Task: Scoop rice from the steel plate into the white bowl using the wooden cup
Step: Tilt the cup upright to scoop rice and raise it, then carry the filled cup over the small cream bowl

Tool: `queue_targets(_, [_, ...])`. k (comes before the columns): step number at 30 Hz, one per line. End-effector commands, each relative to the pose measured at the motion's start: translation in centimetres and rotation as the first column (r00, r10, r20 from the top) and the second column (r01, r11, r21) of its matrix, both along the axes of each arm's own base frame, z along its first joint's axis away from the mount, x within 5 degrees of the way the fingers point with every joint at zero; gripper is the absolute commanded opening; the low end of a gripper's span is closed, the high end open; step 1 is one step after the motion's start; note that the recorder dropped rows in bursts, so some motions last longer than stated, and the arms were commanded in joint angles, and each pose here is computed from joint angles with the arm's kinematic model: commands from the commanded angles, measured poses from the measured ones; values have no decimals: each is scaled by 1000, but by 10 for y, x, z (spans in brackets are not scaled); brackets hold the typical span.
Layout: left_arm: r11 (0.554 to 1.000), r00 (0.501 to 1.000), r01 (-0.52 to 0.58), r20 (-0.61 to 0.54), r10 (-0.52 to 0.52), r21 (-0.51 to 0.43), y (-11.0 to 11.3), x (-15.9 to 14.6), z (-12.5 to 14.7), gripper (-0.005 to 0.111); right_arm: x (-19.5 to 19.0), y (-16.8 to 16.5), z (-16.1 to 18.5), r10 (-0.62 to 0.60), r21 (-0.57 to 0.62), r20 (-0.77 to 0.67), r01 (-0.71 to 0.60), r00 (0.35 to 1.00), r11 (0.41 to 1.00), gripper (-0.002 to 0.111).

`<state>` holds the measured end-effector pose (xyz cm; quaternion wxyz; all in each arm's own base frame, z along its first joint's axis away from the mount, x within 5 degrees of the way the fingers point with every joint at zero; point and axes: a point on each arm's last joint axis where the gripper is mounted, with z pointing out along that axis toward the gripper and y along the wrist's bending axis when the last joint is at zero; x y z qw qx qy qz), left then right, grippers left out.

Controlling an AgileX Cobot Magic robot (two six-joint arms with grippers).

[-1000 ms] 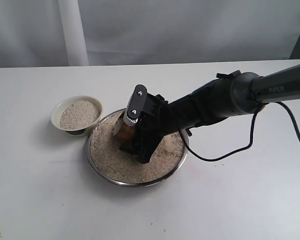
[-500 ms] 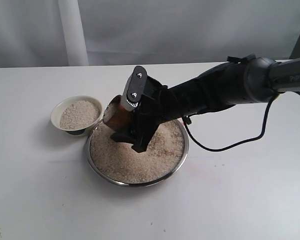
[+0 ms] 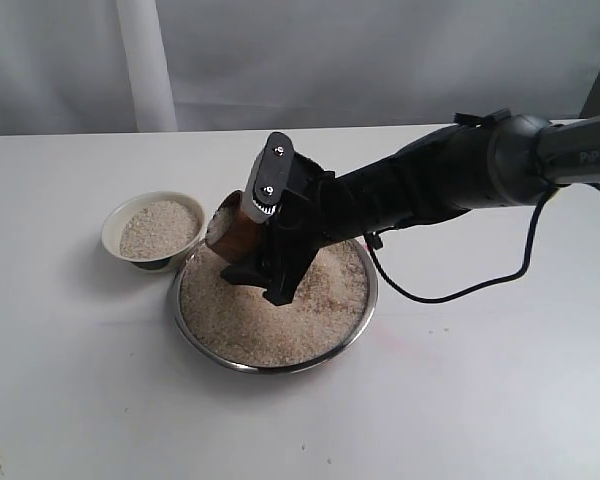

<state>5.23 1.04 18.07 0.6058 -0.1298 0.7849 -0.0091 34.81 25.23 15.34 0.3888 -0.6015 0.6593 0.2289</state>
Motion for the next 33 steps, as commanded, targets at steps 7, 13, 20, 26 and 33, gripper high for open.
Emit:
queue_targets(7, [1000,1000,7,9,-7,-10,-1,0,1,0,23,22,48,-95,37,177,90,980,995,0])
queue_targets(13, [1000,1000,7,9,-7,-10,-1,0,1,0,43,53,86,-163,77,357,145,920,986,0])
queue_targets(20, [1000,1000,7,9,-7,-10,-1,0,1,0,64,85,70,-192,57,457,186,869,981,0])
queue_targets(26, [1000,1000,7,9,-7,-10,-1,0,1,0,61,97,55,-167,-26,564,220,808,975,0])
queue_targets(33, [1000,1000,7,9,-7,-10,-1,0,1,0,60,104,38,-155,-72,604,247,782,966,0])
